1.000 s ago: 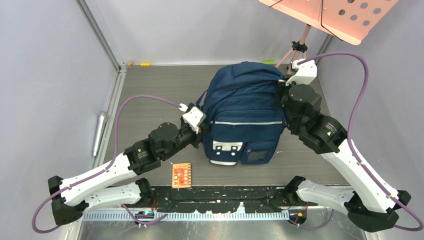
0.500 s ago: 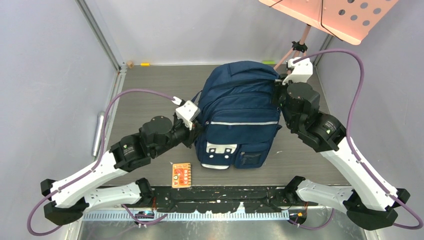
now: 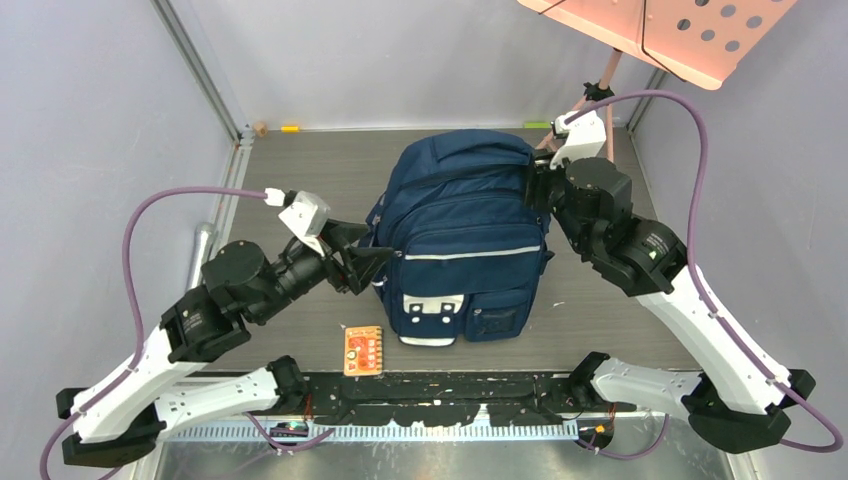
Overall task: Pack the student bag
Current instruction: Zip the student bag at the center of the board, then adjust the student bag at the center of the board.
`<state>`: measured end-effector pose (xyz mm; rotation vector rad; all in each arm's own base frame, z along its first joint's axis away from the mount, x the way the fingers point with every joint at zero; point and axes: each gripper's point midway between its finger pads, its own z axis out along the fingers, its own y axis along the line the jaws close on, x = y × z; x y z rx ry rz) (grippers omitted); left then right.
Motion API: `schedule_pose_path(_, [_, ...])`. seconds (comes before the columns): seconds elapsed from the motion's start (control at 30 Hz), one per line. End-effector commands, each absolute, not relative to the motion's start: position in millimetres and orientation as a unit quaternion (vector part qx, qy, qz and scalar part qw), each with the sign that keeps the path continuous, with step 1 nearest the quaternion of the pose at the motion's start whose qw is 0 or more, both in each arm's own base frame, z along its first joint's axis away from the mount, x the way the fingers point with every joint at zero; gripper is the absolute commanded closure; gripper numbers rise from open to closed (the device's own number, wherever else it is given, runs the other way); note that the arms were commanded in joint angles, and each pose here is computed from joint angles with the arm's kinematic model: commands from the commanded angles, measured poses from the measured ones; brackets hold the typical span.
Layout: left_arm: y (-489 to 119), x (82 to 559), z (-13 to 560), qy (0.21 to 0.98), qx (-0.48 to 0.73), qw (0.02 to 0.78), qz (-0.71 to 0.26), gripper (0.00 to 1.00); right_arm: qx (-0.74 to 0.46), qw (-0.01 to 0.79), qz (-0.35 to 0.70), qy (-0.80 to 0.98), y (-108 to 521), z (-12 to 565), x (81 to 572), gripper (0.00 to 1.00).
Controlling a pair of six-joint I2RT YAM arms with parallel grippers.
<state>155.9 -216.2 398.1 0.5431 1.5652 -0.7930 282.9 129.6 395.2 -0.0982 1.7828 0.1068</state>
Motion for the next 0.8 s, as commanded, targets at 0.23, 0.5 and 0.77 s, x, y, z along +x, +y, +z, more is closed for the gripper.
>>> schedule_pose_path(0.23, [-229.5,198.1,401.2,0.704,0.190,0.616,-0.299,0.19,-0.094,0.603,0.088,0.787,172.6,370.4,301.7,0.99])
schedule_pose_path(0.5, [-216.7,238.7,425.1,0.694,0.120,0.636,-0.314,0.15,-0.105,0.597,0.100,0.789,181.9,361.6,303.9,1.00])
schedule_pose_path(0.77, [-230.0,260.0,400.7,0.718,0.124,0.588,-0.351,0.10,-0.106,0.602,0.095,0.786,178.5,364.2,302.9,1.00])
